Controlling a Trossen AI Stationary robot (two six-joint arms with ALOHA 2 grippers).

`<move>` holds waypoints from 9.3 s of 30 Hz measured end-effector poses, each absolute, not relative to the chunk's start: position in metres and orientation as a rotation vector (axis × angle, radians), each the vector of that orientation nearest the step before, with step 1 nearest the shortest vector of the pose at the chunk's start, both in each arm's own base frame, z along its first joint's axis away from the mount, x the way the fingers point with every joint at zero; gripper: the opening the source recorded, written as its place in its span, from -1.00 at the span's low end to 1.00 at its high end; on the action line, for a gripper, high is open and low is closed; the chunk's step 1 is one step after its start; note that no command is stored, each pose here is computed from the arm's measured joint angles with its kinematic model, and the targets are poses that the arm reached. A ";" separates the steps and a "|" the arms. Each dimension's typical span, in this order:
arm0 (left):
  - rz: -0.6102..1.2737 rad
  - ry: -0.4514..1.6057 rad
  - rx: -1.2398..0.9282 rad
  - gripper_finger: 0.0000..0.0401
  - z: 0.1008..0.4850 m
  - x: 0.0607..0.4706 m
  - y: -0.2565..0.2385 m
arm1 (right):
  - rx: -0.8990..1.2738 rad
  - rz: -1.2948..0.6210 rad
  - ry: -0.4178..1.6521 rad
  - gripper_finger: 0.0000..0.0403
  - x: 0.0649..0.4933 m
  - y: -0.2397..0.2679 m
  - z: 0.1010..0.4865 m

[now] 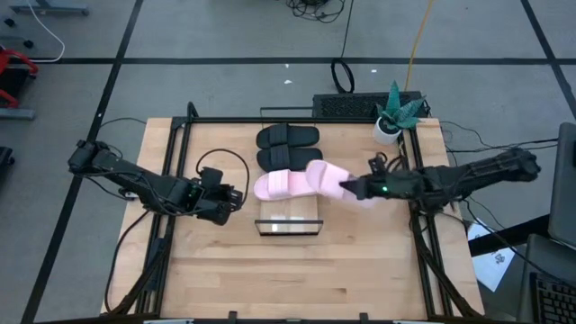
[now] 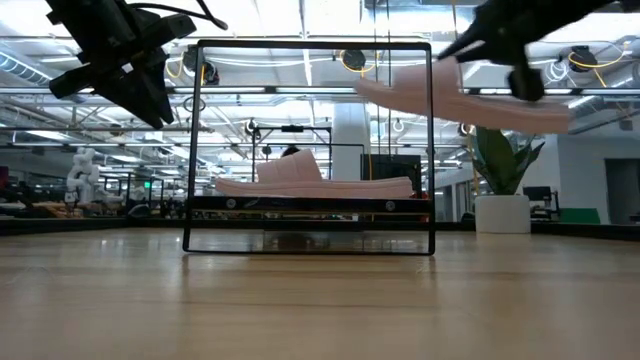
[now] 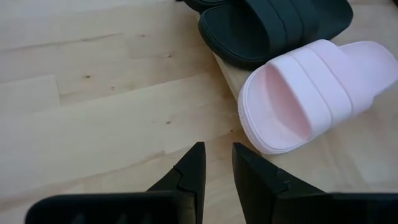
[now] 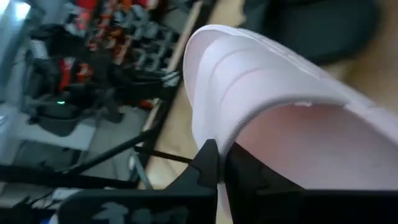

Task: Pick and place slides into the shelf
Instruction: Put the pink slipper on the shelf

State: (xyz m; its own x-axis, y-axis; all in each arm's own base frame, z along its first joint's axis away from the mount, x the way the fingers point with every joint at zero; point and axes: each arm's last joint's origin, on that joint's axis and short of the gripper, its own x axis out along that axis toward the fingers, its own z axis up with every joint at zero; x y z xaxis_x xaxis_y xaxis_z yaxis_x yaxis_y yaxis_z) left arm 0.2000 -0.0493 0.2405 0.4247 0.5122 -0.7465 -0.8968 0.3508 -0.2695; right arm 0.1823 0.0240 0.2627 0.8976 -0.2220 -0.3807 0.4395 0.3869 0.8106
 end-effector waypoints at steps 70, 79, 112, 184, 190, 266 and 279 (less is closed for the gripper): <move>1.018 0.538 -0.706 -0.63 0.242 0.201 -0.047 | 1.269 0.100 0.692 -1.00 0.332 -0.001 0.245; 1.029 0.513 -0.686 -0.63 0.243 0.201 -0.046 | 1.339 0.099 0.702 -1.00 0.334 0.002 0.245; 1.040 0.487 -0.664 -0.63 0.243 0.201 -0.045 | 1.422 0.079 0.806 -1.00 0.352 0.002 0.208; 0.967 0.403 -0.659 -0.63 0.252 0.224 -0.029 | 1.582 -0.032 0.754 -1.00 0.365 -0.002 0.189; 0.967 0.403 -0.660 -0.63 0.252 0.224 -0.029 | 1.587 -0.032 0.756 -1.00 0.365 -0.002 0.189; 0.952 0.427 -0.642 -0.63 0.252 0.224 -0.030 | 1.614 -0.074 0.723 -0.93 0.372 0.001 0.176; 0.955 0.423 -0.641 -0.63 0.252 0.224 -0.029 | 1.618 -0.067 0.717 -0.53 0.373 0.001 0.177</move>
State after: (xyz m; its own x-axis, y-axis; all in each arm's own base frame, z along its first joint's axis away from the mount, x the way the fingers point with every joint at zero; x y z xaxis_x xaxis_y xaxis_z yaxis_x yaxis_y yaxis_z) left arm 0.2236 -0.0294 0.2521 0.5197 0.6139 -0.5942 -0.8526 0.4172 -0.3146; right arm 0.3728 0.0009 0.1772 0.8019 0.4064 -0.4379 0.4802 -0.0025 0.8772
